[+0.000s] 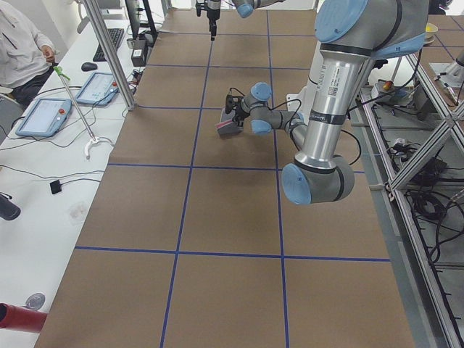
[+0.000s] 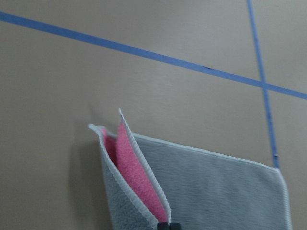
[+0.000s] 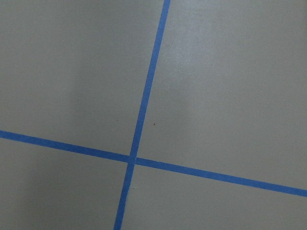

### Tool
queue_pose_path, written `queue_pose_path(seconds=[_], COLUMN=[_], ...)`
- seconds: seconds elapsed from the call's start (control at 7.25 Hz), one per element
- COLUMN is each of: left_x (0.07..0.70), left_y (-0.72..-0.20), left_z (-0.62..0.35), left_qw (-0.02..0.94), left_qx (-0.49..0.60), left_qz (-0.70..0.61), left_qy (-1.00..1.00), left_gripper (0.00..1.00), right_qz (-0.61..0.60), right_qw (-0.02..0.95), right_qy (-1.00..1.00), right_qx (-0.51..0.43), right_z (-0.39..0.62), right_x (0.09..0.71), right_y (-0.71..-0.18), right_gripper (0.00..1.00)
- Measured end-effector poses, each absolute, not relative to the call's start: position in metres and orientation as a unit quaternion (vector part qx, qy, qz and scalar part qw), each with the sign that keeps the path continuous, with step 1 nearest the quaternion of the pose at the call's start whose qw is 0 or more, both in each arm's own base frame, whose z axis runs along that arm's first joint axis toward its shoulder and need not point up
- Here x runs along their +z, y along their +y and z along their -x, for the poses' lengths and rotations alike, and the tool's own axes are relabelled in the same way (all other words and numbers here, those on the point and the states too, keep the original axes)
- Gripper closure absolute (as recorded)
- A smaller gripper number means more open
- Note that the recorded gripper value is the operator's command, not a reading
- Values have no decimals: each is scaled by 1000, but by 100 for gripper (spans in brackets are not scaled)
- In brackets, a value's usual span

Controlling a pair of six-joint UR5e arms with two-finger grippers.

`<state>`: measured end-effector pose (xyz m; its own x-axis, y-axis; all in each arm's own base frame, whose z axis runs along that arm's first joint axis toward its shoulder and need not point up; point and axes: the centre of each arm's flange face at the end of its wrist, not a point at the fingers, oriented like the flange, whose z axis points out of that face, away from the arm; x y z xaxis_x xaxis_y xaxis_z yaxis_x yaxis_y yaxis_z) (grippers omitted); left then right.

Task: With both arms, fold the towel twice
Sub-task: 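Lift the held end and fold it over onto the other half with the left gripper, then open the left gripper and withdraw the left arm from the towel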

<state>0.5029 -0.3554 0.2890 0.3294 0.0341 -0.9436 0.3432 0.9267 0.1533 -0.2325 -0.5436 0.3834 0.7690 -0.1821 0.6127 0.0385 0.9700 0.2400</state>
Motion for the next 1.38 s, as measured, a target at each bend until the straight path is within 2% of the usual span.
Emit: queue_pose_path(seconds=[0.69, 0.83, 0.97, 1.38], left_x=[210, 209, 209, 199], left_y=[-365, -365, -362, -358], left_z=[-578, -586, -591, -591], left_qw=[788, 789, 790, 786], left_qx=[-87, -88, -87, -85], left_qz=[-168, -170, -170, -168], left_qy=[586, 584, 582, 588], left_gripper=[100, 60, 1, 0], right_qz=[-107, -107, -106, -105], right_qw=[935, 935, 935, 935], right_qy=[-334, -335, -335, -334], right_qx=[-57, -56, -56, -55], right_z=[232, 232, 232, 232], right_x=[383, 383, 384, 385], right_y=[-544, -544, -544, -544], right_gripper=[1, 1, 1, 1])
